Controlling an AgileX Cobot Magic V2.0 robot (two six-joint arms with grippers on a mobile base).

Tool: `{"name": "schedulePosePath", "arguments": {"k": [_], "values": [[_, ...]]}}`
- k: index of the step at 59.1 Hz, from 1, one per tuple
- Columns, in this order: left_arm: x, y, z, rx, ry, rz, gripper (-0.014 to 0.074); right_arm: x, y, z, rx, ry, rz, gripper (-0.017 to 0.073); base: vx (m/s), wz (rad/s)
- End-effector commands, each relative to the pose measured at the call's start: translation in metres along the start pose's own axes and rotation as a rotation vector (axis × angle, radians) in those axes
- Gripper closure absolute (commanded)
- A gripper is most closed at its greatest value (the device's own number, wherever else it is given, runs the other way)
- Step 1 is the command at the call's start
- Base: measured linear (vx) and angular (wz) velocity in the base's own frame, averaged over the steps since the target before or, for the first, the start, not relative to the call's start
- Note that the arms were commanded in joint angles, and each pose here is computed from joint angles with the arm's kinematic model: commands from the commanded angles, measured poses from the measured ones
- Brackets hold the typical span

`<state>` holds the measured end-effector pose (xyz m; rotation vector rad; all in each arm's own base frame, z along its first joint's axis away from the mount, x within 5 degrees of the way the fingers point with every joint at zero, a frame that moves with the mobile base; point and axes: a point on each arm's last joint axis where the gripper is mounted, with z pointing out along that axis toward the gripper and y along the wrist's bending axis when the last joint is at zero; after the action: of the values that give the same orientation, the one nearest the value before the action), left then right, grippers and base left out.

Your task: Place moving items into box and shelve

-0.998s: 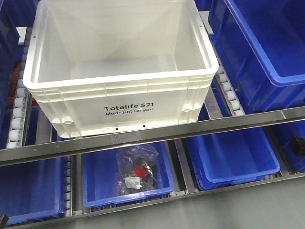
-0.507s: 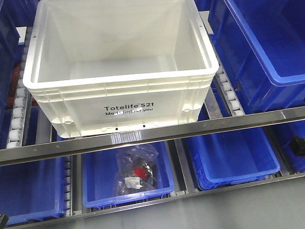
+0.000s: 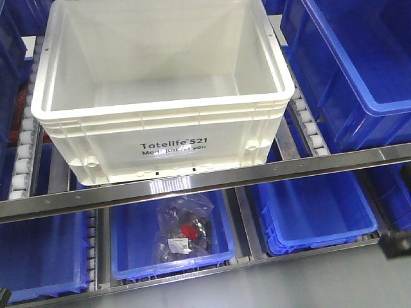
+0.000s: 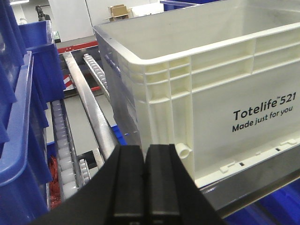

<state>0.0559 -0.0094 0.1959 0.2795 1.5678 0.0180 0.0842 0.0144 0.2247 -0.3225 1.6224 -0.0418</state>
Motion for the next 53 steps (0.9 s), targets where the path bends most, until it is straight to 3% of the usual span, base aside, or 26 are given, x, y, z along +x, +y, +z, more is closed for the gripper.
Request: {"name": "schedulePosePath", "arguments": {"k": [1,6,53], "values": [[-0.001,0.000,0.000,-0.014,-0.067,-0.009,0.0616,0.009,0.002,-0.010,0.028,-0.132,-0.005,0.0575,0.00,0.00],[-0.001,0.000,0.000,-0.014,-0.067,-0.009,0.0616,0.024,0.006,-0.018,0.034,-0.141,0.014,0.0575,0.00,0.00],[-0.001,0.000,0.000,-0.013,-0.063,-0.009,0.0616,0.026,0.006,-0.026,0.040,-0.169,0.027,0.0575,0.00,0.00]]}}
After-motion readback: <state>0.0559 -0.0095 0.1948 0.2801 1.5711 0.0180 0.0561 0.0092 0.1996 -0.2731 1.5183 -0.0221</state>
